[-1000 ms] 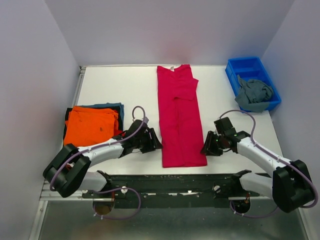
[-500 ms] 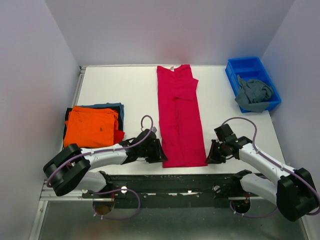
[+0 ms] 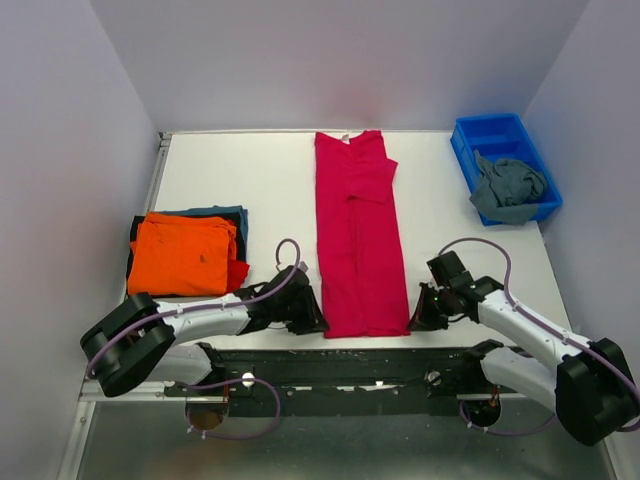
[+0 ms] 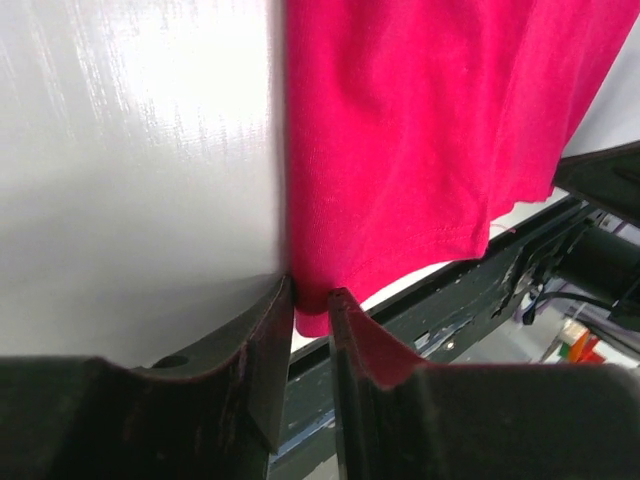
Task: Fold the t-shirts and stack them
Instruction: Grab the bottom of the folded rectangular tshirt with both arms
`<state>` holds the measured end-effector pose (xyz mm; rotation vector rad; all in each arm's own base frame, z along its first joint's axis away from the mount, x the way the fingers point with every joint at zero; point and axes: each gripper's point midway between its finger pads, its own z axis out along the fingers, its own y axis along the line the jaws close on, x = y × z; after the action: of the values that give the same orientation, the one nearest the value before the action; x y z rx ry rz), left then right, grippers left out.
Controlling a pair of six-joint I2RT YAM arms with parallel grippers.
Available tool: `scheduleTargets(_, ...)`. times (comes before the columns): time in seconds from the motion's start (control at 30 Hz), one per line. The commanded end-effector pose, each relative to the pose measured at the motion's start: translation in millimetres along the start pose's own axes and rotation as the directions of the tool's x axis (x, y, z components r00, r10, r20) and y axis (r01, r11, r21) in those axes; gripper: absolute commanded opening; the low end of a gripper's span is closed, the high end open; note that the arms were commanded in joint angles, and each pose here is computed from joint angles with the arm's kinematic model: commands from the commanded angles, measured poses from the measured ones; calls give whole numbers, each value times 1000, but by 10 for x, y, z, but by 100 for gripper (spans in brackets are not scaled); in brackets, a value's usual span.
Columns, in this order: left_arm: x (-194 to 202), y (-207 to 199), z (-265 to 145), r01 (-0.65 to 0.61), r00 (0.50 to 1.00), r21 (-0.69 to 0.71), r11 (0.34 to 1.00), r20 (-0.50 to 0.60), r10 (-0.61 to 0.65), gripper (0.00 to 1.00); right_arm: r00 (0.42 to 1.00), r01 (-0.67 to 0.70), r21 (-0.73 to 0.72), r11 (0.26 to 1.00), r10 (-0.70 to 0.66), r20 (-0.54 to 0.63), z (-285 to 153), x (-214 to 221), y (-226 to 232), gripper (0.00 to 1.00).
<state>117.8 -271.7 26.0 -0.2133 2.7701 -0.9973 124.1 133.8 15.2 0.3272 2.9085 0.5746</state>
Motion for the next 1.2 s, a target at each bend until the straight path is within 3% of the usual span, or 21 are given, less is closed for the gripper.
scheduleTargets(0.0,89,125,24,17,1000,-37,999,-26,-18,27,999,8,-20,1000,-8,-33,-12,99,25,1)
scheduleTargets(0.1,95,185,51,18,1000,-57,998,-23,-19,0,999,8,-19,1000,-8,-32,-31,90,36,1)
scheduleTargets(0.53,237,199,-262,-19,999,-61,998,-47,17,0,998,36,-64,997,-39,-57,-146,169,107,1)
scheduleTargets(0.7,73,-109,-392,-40,999,4,999,-14,40,0,998,69,-95,993,-69,10,-365,-19,297,1)
scheduleTargets(0.83,-321,-394,-535,-56,997,82,995,54,52,0,984,118,-86,989,-105,141,-622,-417,540,1)
scheduleTargets(0.97,-1065,-572,-667,-75,979,96,993,199,55,0,957,139,-56,989,-119,266,-860,-991,836,1)
scheduleTargets(1.07,-1680,-704,-697,-97,950,68,993,305,72,0,955,109,-54,993,-89,283,-827,-1442,982,1)
scheduleTargets(1.17,-2256,-648,-620,-29,934,69,997,356,3,0,962,68,-86,994,-42,272,-764,-1835,1064,1)
